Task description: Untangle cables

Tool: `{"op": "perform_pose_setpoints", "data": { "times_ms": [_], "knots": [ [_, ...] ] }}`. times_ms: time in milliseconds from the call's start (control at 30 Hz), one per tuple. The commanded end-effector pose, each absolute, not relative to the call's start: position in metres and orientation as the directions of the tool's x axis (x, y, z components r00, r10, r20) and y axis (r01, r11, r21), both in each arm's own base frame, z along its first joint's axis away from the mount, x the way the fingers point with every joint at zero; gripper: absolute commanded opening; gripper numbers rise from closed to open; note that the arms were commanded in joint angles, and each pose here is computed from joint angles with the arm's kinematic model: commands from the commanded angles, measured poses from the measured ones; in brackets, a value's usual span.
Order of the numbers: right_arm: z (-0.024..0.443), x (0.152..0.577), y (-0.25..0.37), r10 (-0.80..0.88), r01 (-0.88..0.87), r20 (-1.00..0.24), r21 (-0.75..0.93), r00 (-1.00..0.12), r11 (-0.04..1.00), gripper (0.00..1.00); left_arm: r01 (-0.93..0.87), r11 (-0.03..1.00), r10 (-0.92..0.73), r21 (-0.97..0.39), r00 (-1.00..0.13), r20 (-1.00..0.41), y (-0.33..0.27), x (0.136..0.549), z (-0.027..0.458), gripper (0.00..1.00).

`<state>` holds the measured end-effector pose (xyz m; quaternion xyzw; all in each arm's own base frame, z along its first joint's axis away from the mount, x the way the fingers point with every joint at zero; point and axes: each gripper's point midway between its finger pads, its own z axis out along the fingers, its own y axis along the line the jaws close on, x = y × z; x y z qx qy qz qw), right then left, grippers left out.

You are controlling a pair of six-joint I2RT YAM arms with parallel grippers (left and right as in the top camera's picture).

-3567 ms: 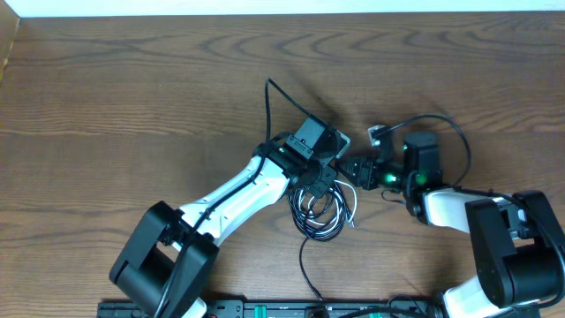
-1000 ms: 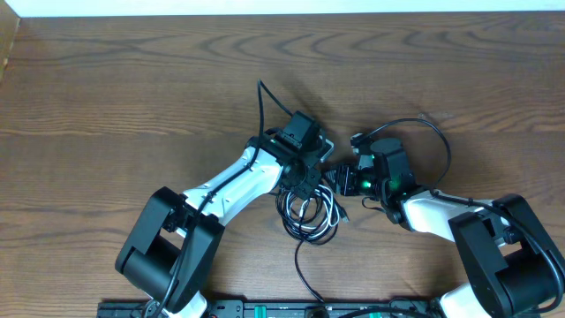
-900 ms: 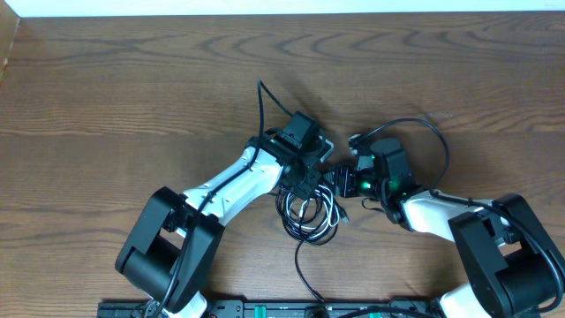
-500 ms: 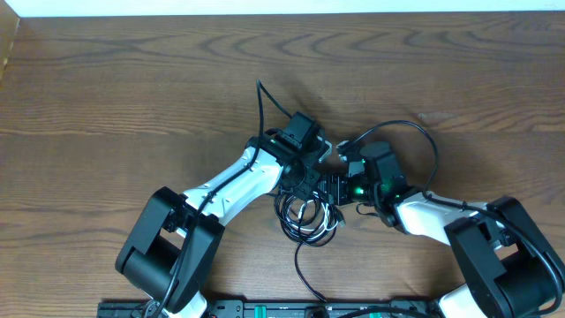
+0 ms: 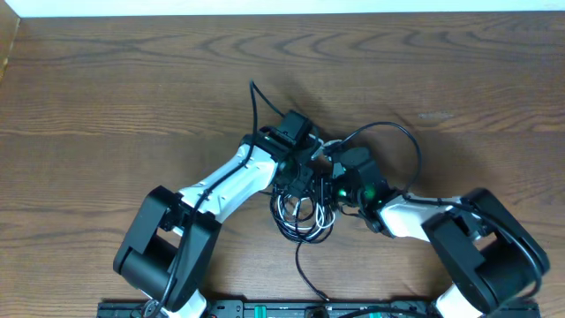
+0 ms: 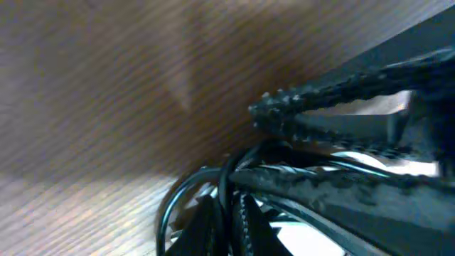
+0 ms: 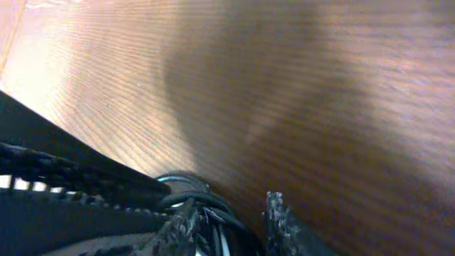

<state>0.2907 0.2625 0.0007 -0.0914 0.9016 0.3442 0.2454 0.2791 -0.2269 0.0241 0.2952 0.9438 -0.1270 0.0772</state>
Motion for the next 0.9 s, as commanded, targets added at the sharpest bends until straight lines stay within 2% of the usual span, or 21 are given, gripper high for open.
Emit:
{"op": "perform_pose_setpoints", "data": {
  "times_ms": [0, 200, 467, 700, 867],
  "knots": [
    [-0.06, 0.273, 0.248, -0.037, -0.252, -0.402, 0.499, -0.915, 0.829, 0.3, 0.663, 0.652, 0.562, -0.368, -0.749, -0.352, -0.269, 0.26, 0.076, 0.07],
    [-0.066, 0.285, 0.242, 0.007, -0.214, -0.428, 0.465, -0.904, 0.859, 0.2, 0.678, 0.595, 0.566, -0.432, -0.735, -0.373, -0.277, 0.248, 0.092, 0.08],
    [-0.068, 0.299, 0.226, 0.057, -0.157, -0.455, 0.419, -0.889, 0.894, 0.09, 0.725, 0.561, 0.53, -0.399, -0.685, -0.5, -0.276, 0.247, 0.141, 0.07],
    [-0.069, 0.314, 0.204, 0.13, -0.079, -0.462, 0.406, -0.877, 0.91, 0.03, 0.764, 0.537, 0.488, -0.358, -0.627, -0.607, -0.271, 0.241, 0.186, 0.07],
    [-0.063, 0.32, 0.198, 0.187, -0.041, -0.419, 0.479, -0.888, 0.877, 0.04, 0.738, 0.593, 0.48, -0.321, -0.644, -0.595, -0.261, 0.245, 0.185, 0.08]
  ]
}}
